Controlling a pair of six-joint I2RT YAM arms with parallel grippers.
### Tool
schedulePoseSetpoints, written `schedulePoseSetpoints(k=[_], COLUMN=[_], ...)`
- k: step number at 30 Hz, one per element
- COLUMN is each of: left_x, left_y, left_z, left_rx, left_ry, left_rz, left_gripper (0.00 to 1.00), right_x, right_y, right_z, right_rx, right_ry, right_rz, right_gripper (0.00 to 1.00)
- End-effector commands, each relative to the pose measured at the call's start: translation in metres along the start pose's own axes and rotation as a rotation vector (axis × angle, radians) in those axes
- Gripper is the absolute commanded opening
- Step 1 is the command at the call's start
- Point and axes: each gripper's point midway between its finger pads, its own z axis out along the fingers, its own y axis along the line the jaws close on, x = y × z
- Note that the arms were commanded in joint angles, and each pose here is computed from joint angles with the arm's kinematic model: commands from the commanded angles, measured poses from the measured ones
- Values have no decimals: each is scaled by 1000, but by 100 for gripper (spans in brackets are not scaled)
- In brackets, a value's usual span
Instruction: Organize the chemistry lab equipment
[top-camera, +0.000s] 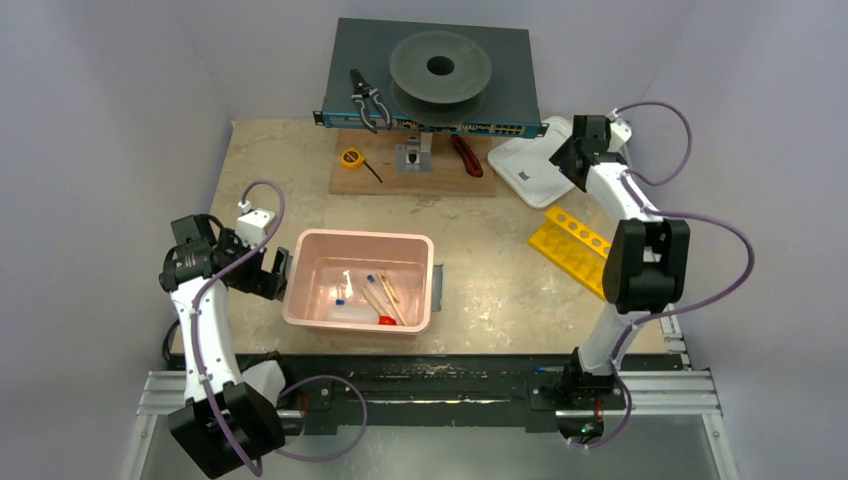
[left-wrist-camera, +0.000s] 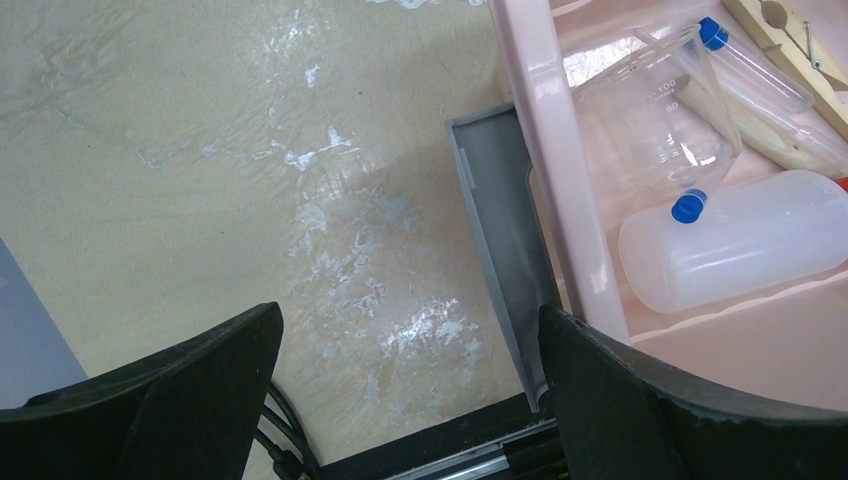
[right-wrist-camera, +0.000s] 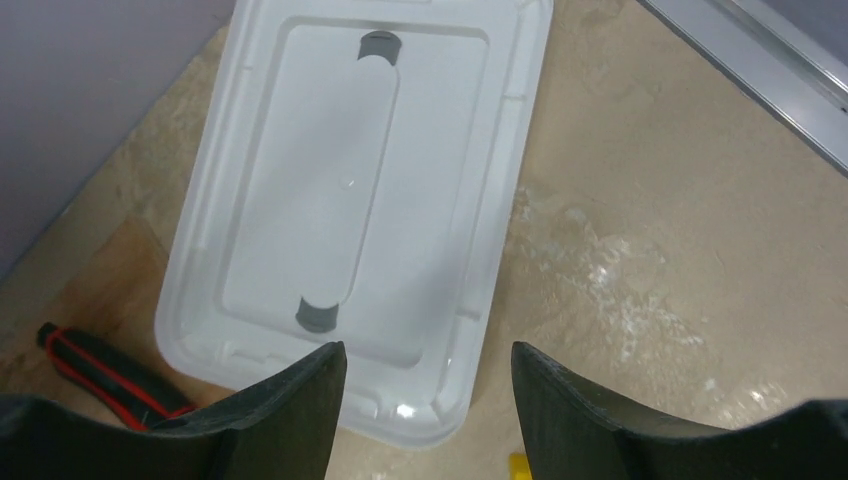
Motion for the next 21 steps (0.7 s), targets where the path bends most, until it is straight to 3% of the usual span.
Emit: schedulePoseSetpoints(k=[1,11,16,21], left_x=[-9,-12,-14,-13], left_y=[4,13,16,17], left_z=[1,9,10,13], left_rx=[15,23,19,21], left_ry=[-15,5,7,12], left_rz=[38,35,34,34], left_gripper=[100,100,100,100], right_x=[-4,19,33,48], right_y=[2,-14,-28,-37], right_z=[31,79,93,104], right_rx=[36,137,179,207], right_ry=[49,111,148,176], right_rz=[51,51,45,34], right_gripper=[61,55,46,46])
